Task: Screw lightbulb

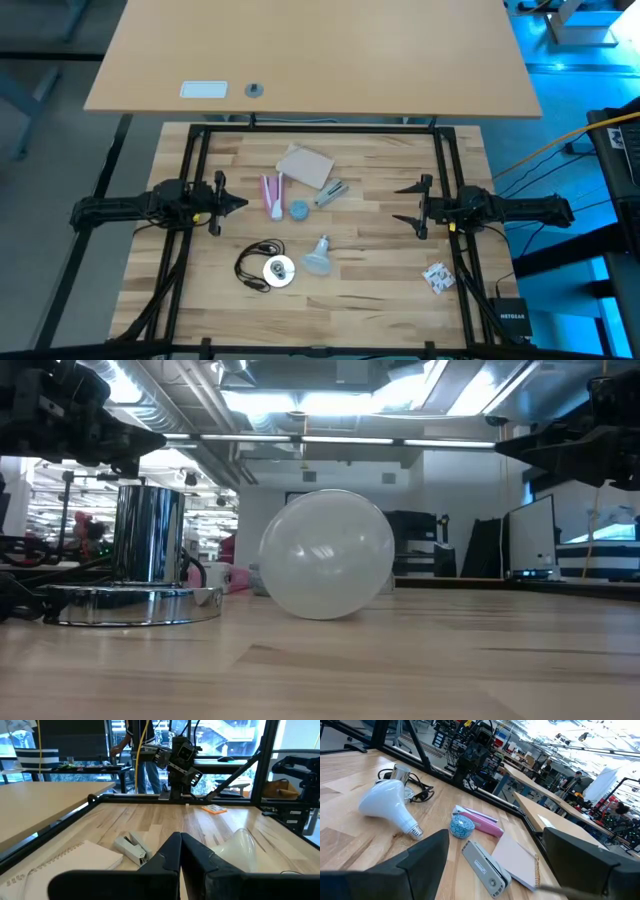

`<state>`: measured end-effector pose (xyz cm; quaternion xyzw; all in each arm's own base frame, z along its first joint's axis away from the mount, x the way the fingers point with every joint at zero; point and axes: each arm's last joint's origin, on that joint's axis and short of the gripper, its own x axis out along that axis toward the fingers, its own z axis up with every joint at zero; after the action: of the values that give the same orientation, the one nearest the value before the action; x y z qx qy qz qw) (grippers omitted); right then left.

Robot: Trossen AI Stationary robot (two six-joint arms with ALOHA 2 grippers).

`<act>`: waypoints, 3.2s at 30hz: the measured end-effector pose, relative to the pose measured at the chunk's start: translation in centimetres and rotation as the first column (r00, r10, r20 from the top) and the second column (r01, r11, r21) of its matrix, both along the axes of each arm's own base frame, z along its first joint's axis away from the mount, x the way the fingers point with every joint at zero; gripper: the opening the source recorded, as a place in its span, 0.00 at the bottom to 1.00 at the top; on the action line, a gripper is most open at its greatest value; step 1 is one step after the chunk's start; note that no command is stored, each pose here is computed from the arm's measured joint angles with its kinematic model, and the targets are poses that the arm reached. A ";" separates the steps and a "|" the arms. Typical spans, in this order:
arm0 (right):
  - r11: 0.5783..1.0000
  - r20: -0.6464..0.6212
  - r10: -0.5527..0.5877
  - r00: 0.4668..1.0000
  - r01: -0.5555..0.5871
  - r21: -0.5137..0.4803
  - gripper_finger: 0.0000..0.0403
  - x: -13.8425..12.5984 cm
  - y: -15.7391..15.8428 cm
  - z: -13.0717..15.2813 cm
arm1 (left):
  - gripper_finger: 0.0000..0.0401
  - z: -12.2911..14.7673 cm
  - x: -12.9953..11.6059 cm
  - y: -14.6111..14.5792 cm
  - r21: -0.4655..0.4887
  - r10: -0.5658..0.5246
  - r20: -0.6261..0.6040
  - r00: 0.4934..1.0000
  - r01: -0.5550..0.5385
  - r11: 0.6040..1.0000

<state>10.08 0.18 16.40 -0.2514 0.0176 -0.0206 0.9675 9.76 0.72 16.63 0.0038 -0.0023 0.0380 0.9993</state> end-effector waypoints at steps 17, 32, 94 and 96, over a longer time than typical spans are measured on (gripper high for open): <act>1.000 0.000 0.000 1.000 0.000 0.000 0.81 0.0 0.0 0.0 | 0.00 0.0 0.0 0.0 -0.017 -0.002 0.002 1.000 0.002 1.000; 1.000 0.000 0.000 1.000 0.000 0.000 0.81 0.0 0.0 0.0 | 0.00 0.3 0.0 0.2 -0.622 0.073 0.081 0.994 -0.007 0.783; 1.000 0.000 0.000 1.000 0.000 0.000 0.81 0.0 0.0 0.0 | 0.50 13.2 7.1 0.5 -0.131 0.004 -0.216 0.976 -0.033 0.991; 1.000 0.000 0.000 1.000 0.000 0.000 0.81 0.0 0.0 0.0 | 0.50 13.3 8.3 0.5 -0.201 -0.025 -0.246 0.969 -0.026 0.979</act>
<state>10.08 0.18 16.40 -0.2515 0.0177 -0.0207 0.9675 18.11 1.19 29.89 -0.0932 0.1259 0.0376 0.9869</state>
